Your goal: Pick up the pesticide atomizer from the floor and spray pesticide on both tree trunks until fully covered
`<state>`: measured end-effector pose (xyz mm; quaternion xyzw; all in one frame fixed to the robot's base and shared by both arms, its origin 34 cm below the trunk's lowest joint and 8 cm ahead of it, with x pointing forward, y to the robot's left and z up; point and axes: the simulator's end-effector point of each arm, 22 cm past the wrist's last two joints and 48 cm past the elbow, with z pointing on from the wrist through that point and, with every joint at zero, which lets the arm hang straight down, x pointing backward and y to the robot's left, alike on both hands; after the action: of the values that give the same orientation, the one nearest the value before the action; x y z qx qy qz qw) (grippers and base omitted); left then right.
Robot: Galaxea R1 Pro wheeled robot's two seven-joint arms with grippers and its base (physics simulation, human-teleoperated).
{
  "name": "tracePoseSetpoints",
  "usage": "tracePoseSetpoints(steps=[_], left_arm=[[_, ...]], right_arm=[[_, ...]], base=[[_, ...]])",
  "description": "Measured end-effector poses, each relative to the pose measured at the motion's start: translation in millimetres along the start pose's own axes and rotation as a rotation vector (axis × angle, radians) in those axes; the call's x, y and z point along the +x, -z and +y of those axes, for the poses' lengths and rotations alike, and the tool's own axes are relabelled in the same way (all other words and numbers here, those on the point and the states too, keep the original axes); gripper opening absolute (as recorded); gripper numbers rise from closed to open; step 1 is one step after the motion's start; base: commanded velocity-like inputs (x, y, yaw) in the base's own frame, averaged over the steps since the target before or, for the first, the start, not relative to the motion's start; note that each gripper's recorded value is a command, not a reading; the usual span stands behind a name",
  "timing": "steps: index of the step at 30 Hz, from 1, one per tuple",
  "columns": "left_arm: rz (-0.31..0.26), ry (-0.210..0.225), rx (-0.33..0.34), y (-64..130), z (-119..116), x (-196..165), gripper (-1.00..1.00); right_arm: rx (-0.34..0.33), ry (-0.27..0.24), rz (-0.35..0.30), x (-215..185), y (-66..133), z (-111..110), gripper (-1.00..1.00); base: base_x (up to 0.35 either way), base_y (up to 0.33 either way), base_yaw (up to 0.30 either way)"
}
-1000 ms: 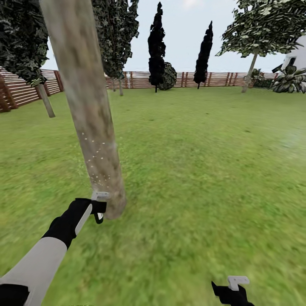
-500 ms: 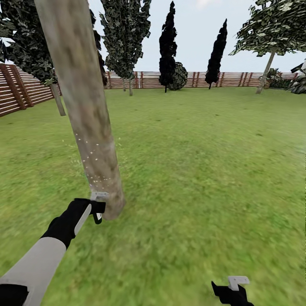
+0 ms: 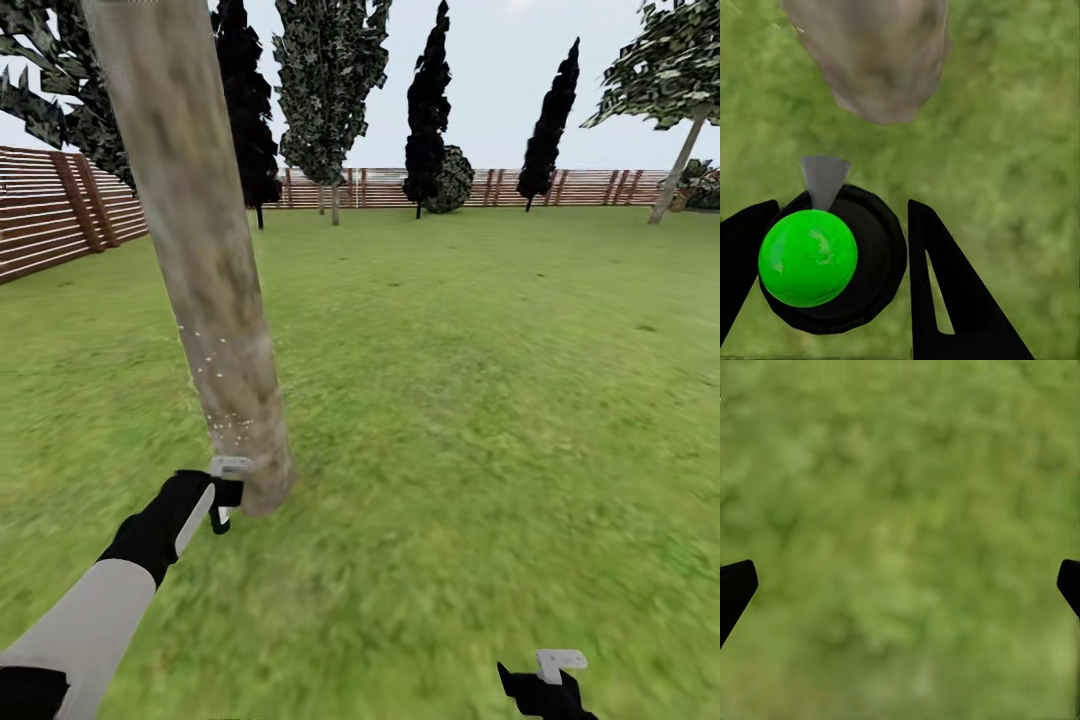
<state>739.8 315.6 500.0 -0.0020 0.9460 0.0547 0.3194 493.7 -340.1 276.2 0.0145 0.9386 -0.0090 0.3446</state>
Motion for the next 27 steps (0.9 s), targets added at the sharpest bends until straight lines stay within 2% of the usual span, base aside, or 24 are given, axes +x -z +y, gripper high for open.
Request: tracePoseSetpoints(steps=[7, 10, 15, 27], left_arm=[[0.012, 0.003, 0.002, -2.0, -1.8, 4.9, -1.0], [-0.028, 0.007, -0.002, -4.5, -0.1, -0.9, -1.0], [-0.04, 0.009, -0.001, -4.7, -0.6, -3.1, -1.0], [-0.04, 0.011, 0.003, -4.6, -2.5, -3.1, -1.0]], right_arm=[[0.0, 0.0, 0.0, 0.0, 0.0, 0.0, 1.0], [0.0, 0.0, 0.0, 0.0, 0.0, -0.1, 1.0], [0.0, 0.0, 0.0, 0.0, 0.0, -0.1, 1.0], [0.0, 0.0, 0.0, 0.0, 0.0, 0.2, 1.0]], base=[[0.005, -0.271, 0.225], [0.067, -0.271, 0.013], [0.089, -0.271, 0.042], [0.093, -0.271, 0.271]])
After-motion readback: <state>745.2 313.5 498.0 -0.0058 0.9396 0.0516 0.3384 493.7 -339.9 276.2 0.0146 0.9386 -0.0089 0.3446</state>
